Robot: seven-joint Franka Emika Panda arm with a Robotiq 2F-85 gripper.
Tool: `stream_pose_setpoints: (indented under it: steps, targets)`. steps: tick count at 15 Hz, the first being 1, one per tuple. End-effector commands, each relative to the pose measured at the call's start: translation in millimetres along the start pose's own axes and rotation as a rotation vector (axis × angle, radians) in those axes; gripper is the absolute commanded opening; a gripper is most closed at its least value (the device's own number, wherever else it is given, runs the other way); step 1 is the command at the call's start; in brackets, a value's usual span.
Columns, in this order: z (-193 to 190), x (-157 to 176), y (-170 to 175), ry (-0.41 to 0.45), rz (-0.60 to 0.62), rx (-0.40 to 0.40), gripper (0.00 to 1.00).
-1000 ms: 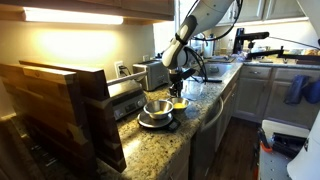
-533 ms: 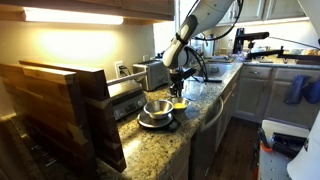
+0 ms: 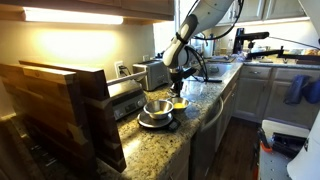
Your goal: Use the spoon on the counter to scoop some of the contents in the bowl on the left into the bowl on the right
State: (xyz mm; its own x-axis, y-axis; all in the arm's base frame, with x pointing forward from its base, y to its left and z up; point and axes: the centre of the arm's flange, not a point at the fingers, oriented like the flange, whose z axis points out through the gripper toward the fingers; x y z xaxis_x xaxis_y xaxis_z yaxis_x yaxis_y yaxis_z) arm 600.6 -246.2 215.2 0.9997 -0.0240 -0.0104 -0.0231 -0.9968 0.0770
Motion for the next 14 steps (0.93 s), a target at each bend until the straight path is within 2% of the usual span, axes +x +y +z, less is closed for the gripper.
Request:
stream_pose_setpoints:
  steps: [1, 7, 14]
  targets:
    - [-5.8, -19.6, -4.4, 0.008, 0.023, -0.023, 0.07]
    - [-26.5, -25.5, -4.4, 0.020, -0.009, -0.001, 0.07]
    - [-84.9, -42.9, -16.0, 0.066, -0.069, 0.042, 0.07]
